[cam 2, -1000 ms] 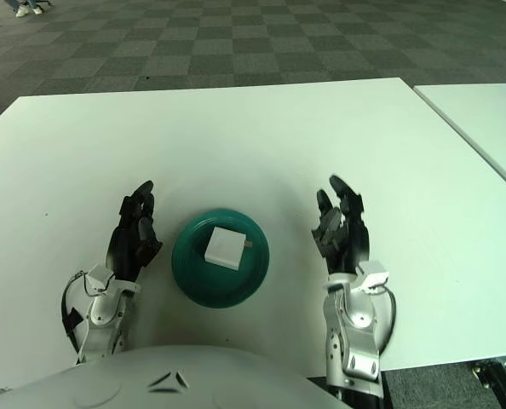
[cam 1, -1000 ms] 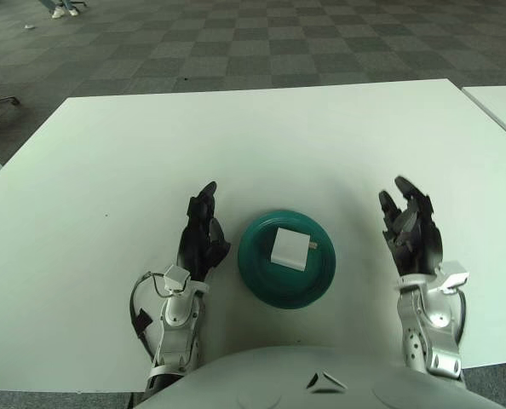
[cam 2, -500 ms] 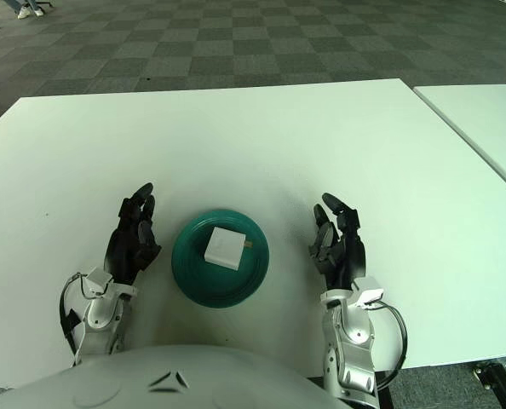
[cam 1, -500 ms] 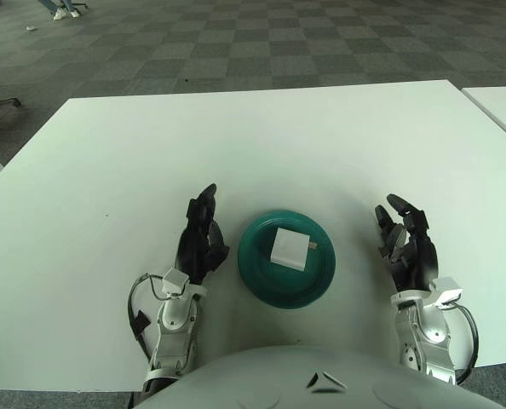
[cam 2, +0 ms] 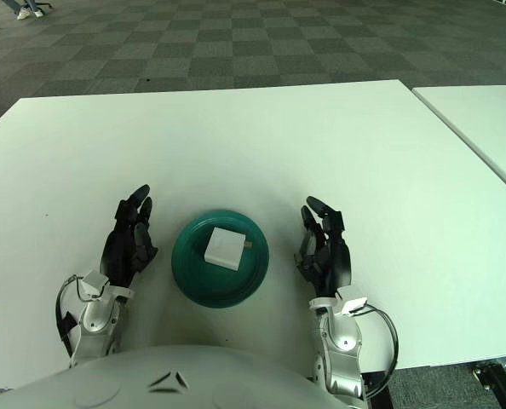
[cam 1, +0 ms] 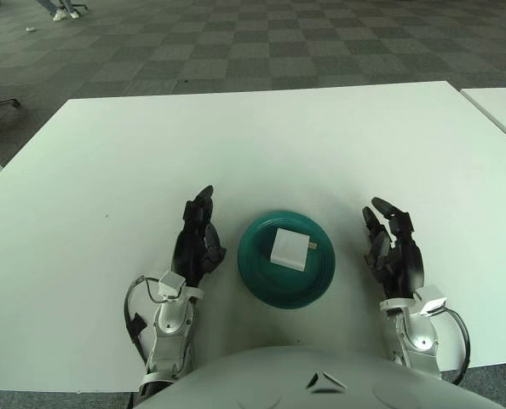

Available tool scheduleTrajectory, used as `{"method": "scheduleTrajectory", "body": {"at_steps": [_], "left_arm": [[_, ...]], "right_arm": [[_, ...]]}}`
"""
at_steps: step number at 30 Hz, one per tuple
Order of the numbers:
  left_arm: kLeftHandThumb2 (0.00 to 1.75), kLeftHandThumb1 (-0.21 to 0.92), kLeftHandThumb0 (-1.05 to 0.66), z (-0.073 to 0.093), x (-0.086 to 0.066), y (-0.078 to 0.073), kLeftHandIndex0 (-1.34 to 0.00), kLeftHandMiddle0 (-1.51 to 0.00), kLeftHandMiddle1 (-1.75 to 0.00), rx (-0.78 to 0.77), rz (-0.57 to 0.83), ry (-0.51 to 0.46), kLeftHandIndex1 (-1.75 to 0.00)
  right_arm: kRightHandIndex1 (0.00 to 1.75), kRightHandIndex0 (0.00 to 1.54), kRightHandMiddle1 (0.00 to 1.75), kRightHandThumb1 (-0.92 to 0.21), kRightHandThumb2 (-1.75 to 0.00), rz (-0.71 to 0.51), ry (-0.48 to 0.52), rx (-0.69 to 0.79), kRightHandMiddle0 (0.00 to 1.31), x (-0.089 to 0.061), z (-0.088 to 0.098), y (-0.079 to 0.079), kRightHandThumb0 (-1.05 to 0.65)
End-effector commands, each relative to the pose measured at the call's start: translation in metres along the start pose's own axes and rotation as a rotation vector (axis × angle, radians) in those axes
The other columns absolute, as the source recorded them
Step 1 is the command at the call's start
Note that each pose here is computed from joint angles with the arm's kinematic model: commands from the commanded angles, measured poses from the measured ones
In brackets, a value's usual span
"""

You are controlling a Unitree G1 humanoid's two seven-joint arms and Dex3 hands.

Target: Put the charger into the plate.

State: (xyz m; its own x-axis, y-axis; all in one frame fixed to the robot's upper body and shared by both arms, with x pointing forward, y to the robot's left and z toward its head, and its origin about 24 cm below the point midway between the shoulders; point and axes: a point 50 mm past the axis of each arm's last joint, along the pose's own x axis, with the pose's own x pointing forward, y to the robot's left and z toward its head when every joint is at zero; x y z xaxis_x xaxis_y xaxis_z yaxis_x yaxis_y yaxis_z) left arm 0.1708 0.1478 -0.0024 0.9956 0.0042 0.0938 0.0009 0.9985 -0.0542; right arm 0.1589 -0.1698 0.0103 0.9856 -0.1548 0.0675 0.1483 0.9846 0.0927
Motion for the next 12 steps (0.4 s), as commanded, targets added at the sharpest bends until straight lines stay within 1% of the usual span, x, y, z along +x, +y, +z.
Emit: {"method": "scheduleTrajectory", "body": {"at_steps": [1,5,6,9,12], "left_arm": [[0.98,0.92,-0.84,-0.0199,-0.0201,0.0076,0.0,-0.18,-0.01,0.027,0.022,0.141,-0.6],[0.99,0.92,-0.84,-0.0202,-0.0209,0.0058,0.0,-0.19,-0.01,0.015,0.028,0.148,-0.62],[0.99,0.92,-0.84,-0.0203,-0.0213,0.0054,0.0,-0.2,-0.01,0.01,0.032,0.15,-0.64],[0.98,0.92,-0.84,-0.022,-0.0236,0.0026,0.0,-0.22,-0.02,-0.014,0.055,0.165,-0.67],[0.97,0.92,-0.83,-0.0231,-0.0256,-0.0001,0.0,-0.25,-0.03,-0.037,0.079,0.181,-0.72]], "right_arm": [[0.02,0.32,0.96,-0.92,-0.86,-0.003,0.071,-0.037,0.0,-0.0042,-0.013,0.0064,-0.88],[0.01,0.32,0.94,-0.92,-0.89,0.02,0.057,-0.132,0.0,-0.0024,-0.0129,0.0072,-0.88],[0.01,0.32,0.91,-0.92,-0.9,0.028,0.055,-0.157,0.0,-0.0019,-0.013,0.0075,-0.89],[0.01,0.32,0.84,-0.92,-0.93,0.073,0.011,-0.266,0.0,0.0027,-0.0103,0.0095,-0.92],[0.02,0.34,0.79,-0.92,-0.95,0.096,-0.016,-0.33,0.0,0.0039,-0.0087,0.01,-0.94]]}}
